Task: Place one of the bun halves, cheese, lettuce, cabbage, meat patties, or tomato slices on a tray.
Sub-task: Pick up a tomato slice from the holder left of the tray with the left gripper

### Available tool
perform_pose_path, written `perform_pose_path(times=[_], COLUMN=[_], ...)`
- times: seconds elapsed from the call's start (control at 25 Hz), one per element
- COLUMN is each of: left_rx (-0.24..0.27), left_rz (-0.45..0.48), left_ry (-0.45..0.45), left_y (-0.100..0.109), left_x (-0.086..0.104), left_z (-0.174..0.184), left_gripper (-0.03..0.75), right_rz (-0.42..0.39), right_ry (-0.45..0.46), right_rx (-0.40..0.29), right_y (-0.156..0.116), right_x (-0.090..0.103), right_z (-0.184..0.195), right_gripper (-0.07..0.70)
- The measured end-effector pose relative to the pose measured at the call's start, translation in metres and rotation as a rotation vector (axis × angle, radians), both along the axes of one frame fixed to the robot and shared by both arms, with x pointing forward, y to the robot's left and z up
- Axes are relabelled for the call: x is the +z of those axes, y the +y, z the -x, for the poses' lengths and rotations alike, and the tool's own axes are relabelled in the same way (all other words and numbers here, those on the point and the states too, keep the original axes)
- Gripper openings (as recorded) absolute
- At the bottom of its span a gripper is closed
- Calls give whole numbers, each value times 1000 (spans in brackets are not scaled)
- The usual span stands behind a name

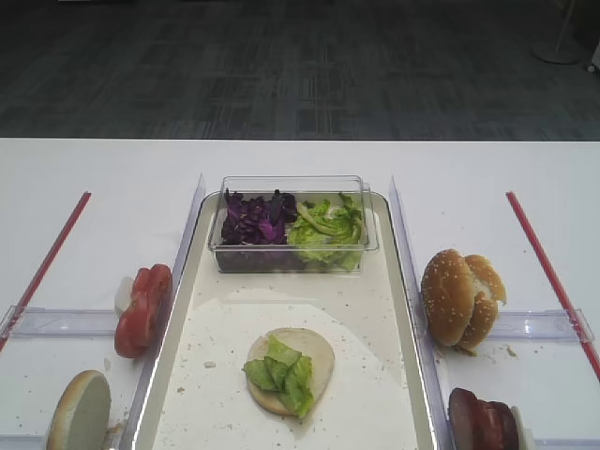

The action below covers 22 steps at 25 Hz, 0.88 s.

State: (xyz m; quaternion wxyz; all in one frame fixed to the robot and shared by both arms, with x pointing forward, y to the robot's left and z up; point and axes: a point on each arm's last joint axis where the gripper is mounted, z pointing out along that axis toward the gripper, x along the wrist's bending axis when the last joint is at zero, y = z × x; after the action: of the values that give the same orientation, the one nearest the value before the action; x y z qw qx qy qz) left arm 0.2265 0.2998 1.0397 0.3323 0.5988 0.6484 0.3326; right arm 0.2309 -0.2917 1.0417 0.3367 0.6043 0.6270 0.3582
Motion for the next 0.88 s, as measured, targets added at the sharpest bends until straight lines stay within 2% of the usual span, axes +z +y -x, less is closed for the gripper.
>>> perform_pose_path(times=[0.2, 0.4, 0.6, 0.88], left_rx=[-6, -36, -56, -56], left_rz=[-9, -13, 21, 47], left_ry=[0, 16, 141, 272], left_y=[0, -2, -3, -2], left_x=[0, 2, 13, 32], left_z=[0, -2, -25, -78], left_gripper=[490, 490, 490, 490], right_rz=[0, 0, 0, 0], right_ry=[0, 0, 0, 0], right_rx=[0, 0, 0, 0], right_y=[0, 0, 0, 0], right_x=[0, 0, 0, 0], right_z=[0, 0, 0, 0], right_gripper=[445, 445, 445, 445])
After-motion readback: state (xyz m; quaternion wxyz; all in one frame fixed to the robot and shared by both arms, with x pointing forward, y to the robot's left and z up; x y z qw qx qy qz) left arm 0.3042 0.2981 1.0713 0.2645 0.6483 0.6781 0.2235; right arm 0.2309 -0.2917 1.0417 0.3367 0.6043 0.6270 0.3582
